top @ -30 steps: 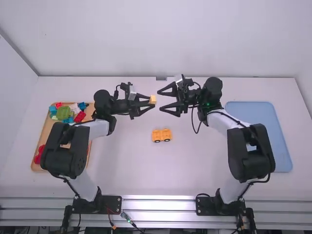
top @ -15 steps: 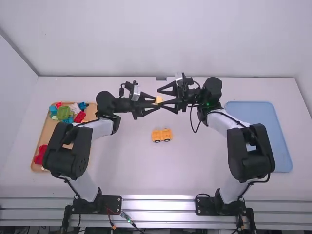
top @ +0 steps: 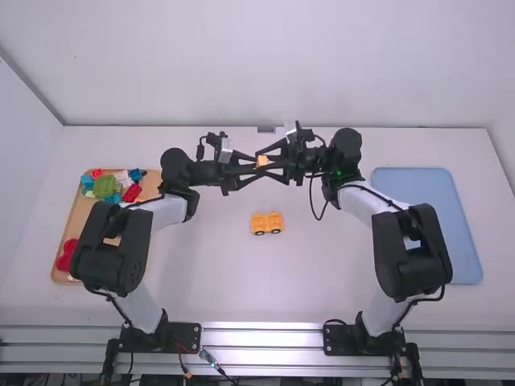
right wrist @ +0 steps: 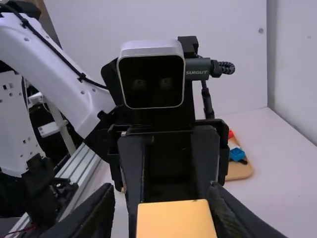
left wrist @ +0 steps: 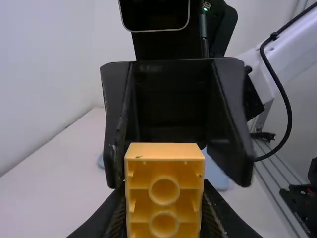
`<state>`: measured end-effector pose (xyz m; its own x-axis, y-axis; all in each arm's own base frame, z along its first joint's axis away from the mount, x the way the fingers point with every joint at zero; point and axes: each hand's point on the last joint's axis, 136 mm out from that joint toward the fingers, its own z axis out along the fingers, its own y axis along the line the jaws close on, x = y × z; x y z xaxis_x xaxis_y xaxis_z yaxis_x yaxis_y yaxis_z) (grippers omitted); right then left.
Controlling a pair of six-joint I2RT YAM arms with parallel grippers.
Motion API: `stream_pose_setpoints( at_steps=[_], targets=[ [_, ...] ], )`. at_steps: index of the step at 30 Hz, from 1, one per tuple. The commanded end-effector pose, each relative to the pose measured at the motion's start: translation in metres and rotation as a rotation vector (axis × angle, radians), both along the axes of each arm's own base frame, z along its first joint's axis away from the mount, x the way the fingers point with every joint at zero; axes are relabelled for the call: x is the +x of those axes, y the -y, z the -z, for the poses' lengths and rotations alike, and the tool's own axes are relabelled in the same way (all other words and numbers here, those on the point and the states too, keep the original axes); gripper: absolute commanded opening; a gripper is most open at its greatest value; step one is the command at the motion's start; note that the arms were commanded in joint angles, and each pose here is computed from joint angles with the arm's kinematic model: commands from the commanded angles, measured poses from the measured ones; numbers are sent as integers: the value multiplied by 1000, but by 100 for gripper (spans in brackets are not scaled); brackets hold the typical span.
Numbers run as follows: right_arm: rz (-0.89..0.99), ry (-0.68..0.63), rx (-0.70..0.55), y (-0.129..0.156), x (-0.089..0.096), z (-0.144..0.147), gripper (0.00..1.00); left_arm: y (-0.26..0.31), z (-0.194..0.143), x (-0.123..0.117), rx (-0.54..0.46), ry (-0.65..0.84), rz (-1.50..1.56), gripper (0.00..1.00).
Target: Assemble lego blocks to make yellow taxi
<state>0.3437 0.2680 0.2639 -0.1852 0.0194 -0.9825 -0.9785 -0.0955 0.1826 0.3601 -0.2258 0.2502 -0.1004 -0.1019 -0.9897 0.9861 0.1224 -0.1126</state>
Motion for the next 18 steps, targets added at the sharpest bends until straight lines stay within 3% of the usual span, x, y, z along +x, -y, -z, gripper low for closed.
stream_pose_setpoints(
  at_steps=[1, 7, 8, 9, 10, 14, 18],
  targets=[
    [-10, 26, 5, -1, 2, -7, 37, 0, -10, 4, -10, 45, -21, 2],
    [-11, 24, 4, -1, 2, -7, 19, 0, -13, 3, -14, 66, -22, 24],
    [-11, 23, 5, 0, 2, -7, 16, 0, -13, 3, -14, 66, -22, 43],
    [-7, 24, 5, 0, 2, -7, 14, 0, -13, 3, -14, 66, -21, 76],
    [-6, 28, 6, 0, 3, -7, 13, 0, -13, 3, -13, 66, -21, 99],
    [29, 58, 10, 8, 11, -8, 11, -4, -4, 8, 2, 26, -31, 99],
    [180, -6, 7, 28, 42, -3, 7, -2, 23, 12, 64, -23, -41, 99]
  ],
)
